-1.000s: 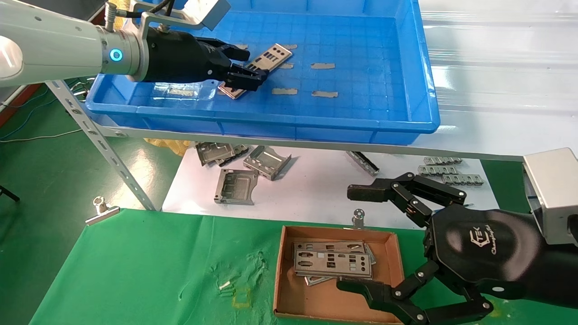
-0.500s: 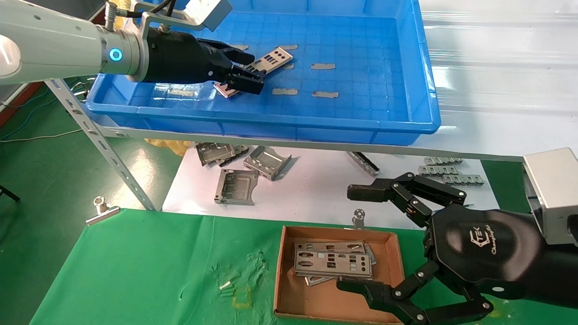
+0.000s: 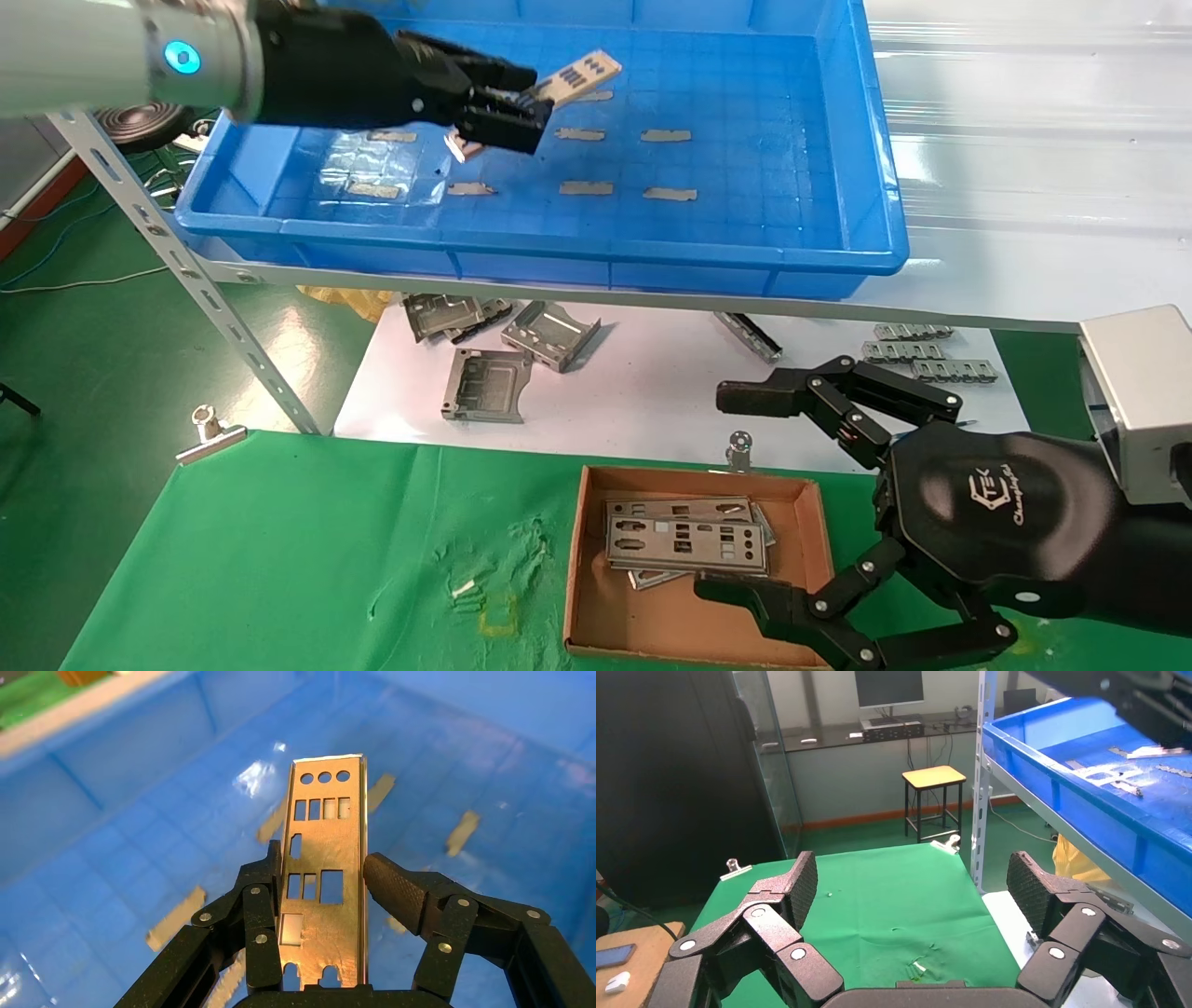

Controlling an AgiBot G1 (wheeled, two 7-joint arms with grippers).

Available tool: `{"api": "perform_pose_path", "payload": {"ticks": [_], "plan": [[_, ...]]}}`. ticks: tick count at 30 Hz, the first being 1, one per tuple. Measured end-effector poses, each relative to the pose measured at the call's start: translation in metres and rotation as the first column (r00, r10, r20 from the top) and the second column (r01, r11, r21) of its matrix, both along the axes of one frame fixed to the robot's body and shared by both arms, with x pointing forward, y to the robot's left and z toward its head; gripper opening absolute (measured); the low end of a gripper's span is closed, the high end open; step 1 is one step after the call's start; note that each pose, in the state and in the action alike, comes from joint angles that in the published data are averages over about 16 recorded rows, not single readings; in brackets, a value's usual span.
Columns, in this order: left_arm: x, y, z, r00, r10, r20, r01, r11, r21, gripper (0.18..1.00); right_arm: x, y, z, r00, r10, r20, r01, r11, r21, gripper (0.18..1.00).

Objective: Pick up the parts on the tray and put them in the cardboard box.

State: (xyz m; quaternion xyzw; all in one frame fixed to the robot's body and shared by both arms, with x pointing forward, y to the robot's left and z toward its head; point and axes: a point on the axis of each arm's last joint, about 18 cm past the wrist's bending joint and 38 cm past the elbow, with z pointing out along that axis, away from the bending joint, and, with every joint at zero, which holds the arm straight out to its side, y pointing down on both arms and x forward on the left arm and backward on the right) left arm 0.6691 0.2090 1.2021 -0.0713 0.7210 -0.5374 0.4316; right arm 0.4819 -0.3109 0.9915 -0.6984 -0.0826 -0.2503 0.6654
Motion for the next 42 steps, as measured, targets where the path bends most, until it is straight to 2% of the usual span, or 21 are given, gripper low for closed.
{"api": "perform_pose_path", "payload": {"ticks": [10, 18, 25, 29, 34, 42], "plan": [[-0.042, 0.0, 0.01, 0.983, -0.179, 0.031, 0.176, 0.981, 0.081, 0.421, 0.0, 0.0, 0.0, 1.0, 0.0, 0.0, 0.0, 1.0, 0.0, 1.001], [-0.071, -0.006, -0.004, 0.939, -0.341, 0.037, 0.327, 0.924, 0.199, 0.42, 0.0, 0.0, 0.0, 1.0, 0.0, 0.0, 0.0, 1.0, 0.0, 1.001], [-0.087, -0.011, -0.022, 0.909, -0.415, 0.032, 0.389, 0.874, 0.289, 0.419, 0.0, 0.0, 0.0, 1.0, 0.0, 0.0, 0.0, 1.0, 0.0, 1.001], [-0.097, -0.014, -0.038, 0.897, -0.442, 0.004, 0.417, 0.847, 0.329, 0.419, 0.0, 0.0, 0.0, 1.0, 0.0, 0.0, 0.0, 1.0, 0.0, 1.001], [-0.106, -0.018, -0.066, 0.887, -0.458, -0.065, 0.449, 0.819, 0.356, 0.419, 0.0, 0.0, 0.0, 1.0, 0.0, 0.0, 0.0, 1.0, 0.0, 1.001], [-0.093, -0.032, -0.118, 0.883, -0.433, -0.178, 0.468, 0.813, 0.345, 0.418, 0.0, 0.0, 0.0, 1.0, 0.0, 0.0, 0.0, 1.0, 0.0, 1.001]]}}
